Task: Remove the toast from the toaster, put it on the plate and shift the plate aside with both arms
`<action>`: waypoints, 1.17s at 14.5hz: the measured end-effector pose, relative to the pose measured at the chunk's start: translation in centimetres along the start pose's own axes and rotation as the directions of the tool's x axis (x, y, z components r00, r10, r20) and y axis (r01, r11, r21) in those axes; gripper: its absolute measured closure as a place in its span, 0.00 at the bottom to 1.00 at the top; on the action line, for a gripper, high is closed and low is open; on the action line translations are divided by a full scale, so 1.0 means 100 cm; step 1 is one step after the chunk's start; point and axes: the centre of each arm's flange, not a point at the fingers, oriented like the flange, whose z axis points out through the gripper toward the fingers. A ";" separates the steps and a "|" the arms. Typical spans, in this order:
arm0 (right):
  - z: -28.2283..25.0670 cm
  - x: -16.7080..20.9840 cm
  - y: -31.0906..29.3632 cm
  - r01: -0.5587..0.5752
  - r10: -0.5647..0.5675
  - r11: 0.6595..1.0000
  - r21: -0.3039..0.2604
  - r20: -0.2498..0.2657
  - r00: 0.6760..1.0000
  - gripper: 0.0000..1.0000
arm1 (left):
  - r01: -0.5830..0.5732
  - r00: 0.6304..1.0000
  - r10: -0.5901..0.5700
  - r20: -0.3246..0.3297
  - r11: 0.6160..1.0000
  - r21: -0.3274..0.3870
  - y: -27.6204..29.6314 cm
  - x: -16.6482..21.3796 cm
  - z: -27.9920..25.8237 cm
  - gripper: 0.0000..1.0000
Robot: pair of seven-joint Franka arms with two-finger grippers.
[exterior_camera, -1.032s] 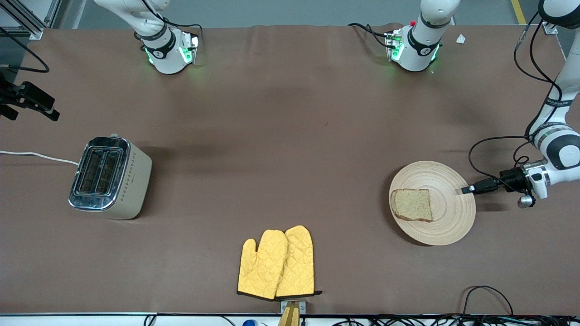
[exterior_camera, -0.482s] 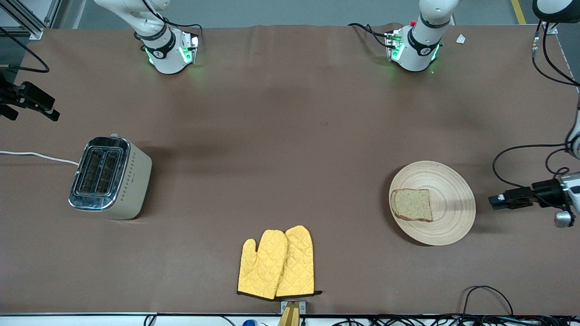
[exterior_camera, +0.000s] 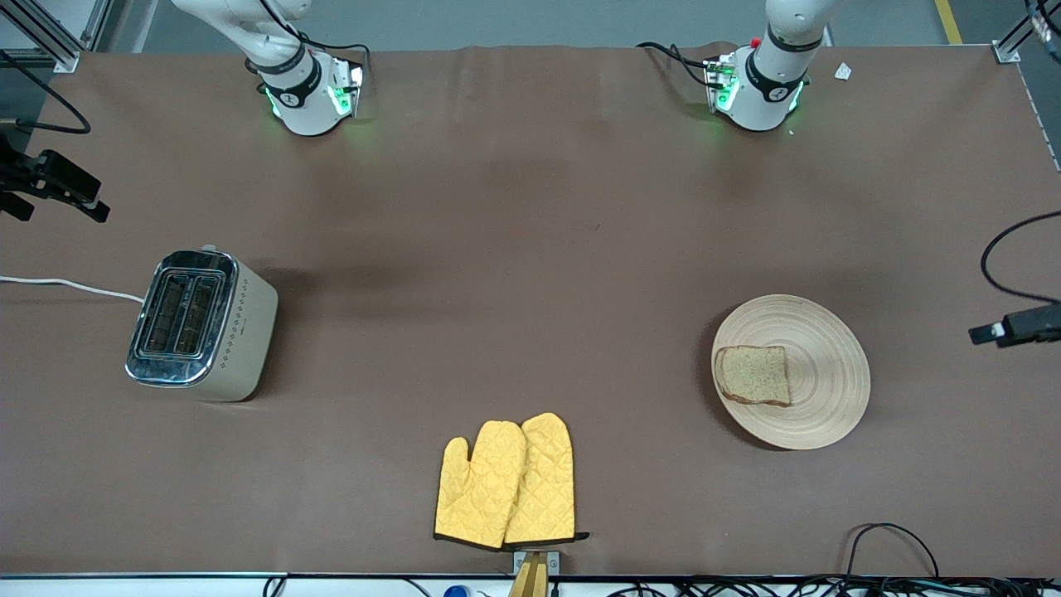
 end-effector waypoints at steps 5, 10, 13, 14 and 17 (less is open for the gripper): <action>0.001 0.001 0.000 0.000 0.000 1.000 0.000 0.002 1.000 0.00 | -0.027 0.999 0.022 0.025 0.968 0.248 0.114 -0.044 -0.027 0.00; 0.002 0.001 0.000 0.000 0.000 1.000 0.001 0.003 1.000 0.00 | -0.033 0.999 0.028 0.016 0.897 0.440 0.213 -0.090 -0.012 0.00; 0.002 0.001 0.000 0.000 0.000 1.000 0.001 0.003 1.000 0.00 | -0.056 0.998 0.055 0.017 0.869 0.491 0.246 -0.126 -0.015 0.00; 0.002 0.001 0.000 0.000 0.000 1.000 0.001 0.003 1.000 0.00 | -0.053 0.998 0.054 0.013 0.867 0.496 0.247 -0.131 -0.019 0.00; 0.002 0.001 0.000 -0.001 0.001 1.000 0.001 0.001 1.000 0.00 | -0.038 0.999 0.032 0.022 0.862 0.505 0.237 -0.140 -0.032 0.00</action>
